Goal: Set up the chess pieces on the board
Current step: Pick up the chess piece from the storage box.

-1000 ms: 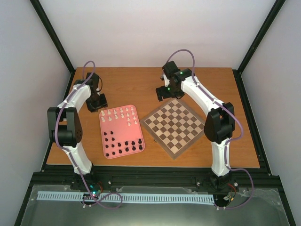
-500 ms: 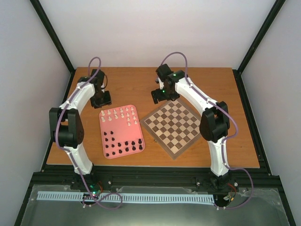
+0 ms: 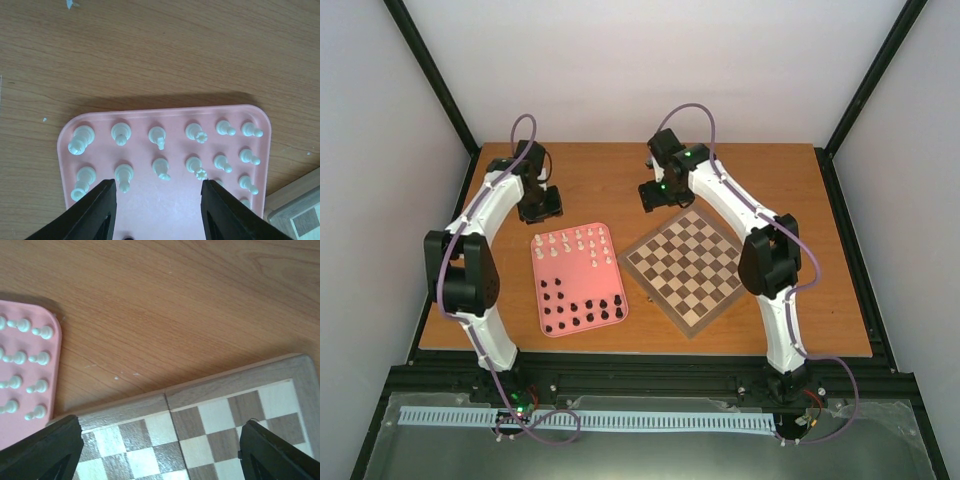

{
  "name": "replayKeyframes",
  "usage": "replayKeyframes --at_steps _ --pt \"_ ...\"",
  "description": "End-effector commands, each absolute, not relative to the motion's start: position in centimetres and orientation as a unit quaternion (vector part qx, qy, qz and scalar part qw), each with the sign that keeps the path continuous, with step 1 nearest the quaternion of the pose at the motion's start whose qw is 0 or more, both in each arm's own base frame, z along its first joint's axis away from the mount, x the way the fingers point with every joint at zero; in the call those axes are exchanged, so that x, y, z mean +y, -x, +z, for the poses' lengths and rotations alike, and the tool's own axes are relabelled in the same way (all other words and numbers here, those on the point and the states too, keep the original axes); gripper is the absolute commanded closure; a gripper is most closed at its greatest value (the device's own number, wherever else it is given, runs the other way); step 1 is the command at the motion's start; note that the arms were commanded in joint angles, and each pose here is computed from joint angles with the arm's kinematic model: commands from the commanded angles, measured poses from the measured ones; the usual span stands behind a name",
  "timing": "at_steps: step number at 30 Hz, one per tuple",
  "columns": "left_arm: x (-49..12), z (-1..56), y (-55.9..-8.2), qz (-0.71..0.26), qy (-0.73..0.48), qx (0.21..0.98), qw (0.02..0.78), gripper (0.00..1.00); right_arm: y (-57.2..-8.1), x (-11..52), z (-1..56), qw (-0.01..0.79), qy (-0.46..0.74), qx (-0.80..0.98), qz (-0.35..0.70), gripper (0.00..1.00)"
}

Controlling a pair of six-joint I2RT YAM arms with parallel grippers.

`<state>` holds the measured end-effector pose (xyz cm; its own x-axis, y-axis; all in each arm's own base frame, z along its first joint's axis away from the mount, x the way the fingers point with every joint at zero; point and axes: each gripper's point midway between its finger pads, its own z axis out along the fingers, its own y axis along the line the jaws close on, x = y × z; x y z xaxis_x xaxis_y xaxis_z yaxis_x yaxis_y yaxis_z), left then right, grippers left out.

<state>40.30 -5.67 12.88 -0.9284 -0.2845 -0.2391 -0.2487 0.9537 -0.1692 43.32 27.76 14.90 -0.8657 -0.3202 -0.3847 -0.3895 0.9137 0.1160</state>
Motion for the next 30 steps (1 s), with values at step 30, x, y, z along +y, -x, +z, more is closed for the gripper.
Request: replayKeyframes --at_steps 30 --pt "-13.2 12.4 -39.9 -0.106 0.082 0.983 0.127 0.63 -45.0 22.9 16.9 0.224 0.12 0.964 0.075 0.19"
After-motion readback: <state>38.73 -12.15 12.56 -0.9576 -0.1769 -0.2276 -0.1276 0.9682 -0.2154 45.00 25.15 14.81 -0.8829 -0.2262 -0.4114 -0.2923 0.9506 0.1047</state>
